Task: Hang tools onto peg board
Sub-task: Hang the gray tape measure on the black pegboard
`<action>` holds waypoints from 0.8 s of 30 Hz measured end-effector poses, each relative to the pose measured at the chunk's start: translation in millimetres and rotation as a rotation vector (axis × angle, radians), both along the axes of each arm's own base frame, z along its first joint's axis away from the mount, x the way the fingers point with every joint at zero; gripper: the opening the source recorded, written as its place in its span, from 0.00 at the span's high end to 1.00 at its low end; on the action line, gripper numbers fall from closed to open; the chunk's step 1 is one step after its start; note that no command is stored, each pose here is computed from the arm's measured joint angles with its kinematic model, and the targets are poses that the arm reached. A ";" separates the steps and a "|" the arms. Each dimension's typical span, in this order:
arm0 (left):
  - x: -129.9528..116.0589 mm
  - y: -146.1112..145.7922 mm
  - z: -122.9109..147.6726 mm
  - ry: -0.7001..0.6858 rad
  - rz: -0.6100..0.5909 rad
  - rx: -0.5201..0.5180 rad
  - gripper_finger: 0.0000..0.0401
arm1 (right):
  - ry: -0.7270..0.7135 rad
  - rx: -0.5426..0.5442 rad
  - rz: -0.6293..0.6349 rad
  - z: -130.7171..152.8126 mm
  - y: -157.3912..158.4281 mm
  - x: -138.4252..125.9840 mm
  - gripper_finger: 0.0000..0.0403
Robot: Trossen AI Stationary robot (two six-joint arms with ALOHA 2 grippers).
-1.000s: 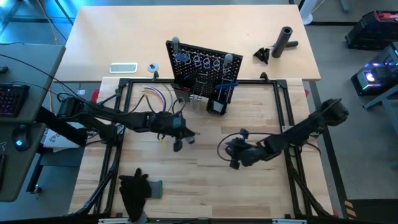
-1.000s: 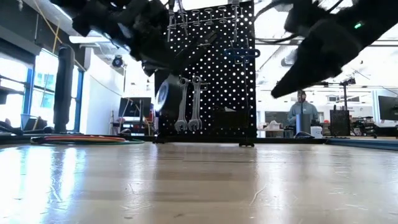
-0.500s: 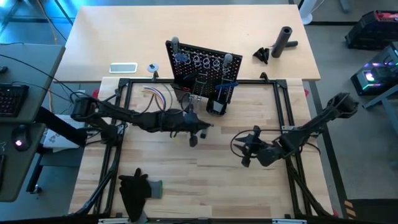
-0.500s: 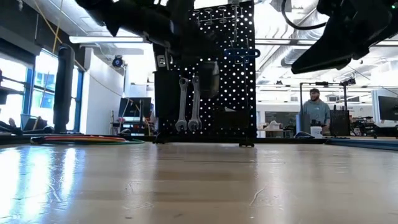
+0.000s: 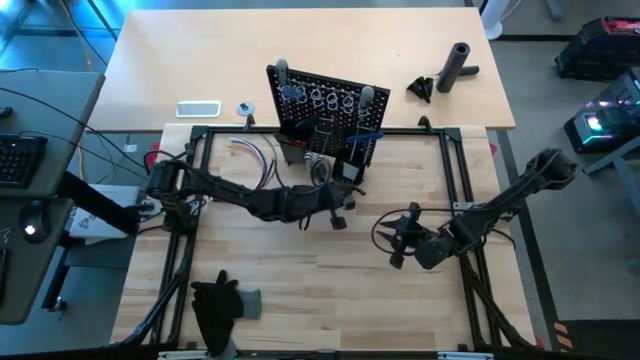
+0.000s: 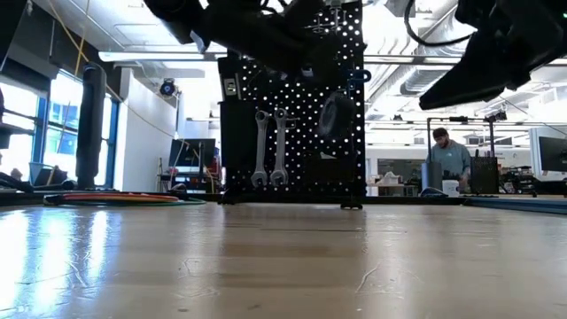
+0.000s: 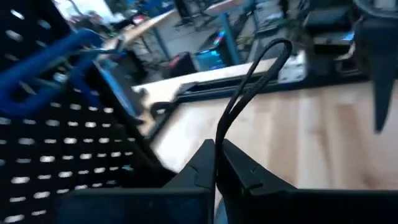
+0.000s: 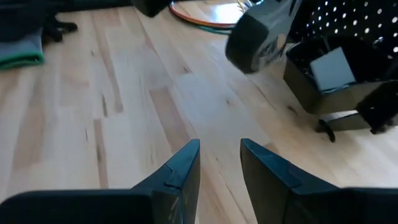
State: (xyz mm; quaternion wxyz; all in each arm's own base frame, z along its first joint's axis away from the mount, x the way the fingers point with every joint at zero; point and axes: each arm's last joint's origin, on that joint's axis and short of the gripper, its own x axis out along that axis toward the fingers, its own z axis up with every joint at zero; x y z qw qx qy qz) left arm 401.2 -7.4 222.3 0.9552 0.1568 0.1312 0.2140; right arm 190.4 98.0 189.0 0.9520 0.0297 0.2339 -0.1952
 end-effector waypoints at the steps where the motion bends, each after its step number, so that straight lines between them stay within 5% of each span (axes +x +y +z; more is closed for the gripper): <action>1: -0.2 -1.7 0.1 0.006 0.015 0.034 1.00 | -0.001 -0.001 -0.002 0.0 -0.3 0.2 0.73; 11: -3.3 -10.6 13.0 0.014 0.151 0.251 1.00 | 0.012 -0.011 -0.016 -0.7 -3.2 0.4 0.73; 24: -5.1 -9.0 20.6 0.013 0.252 0.333 1.00 | 0.039 -0.024 -0.006 -1.6 -6.8 1.8 0.73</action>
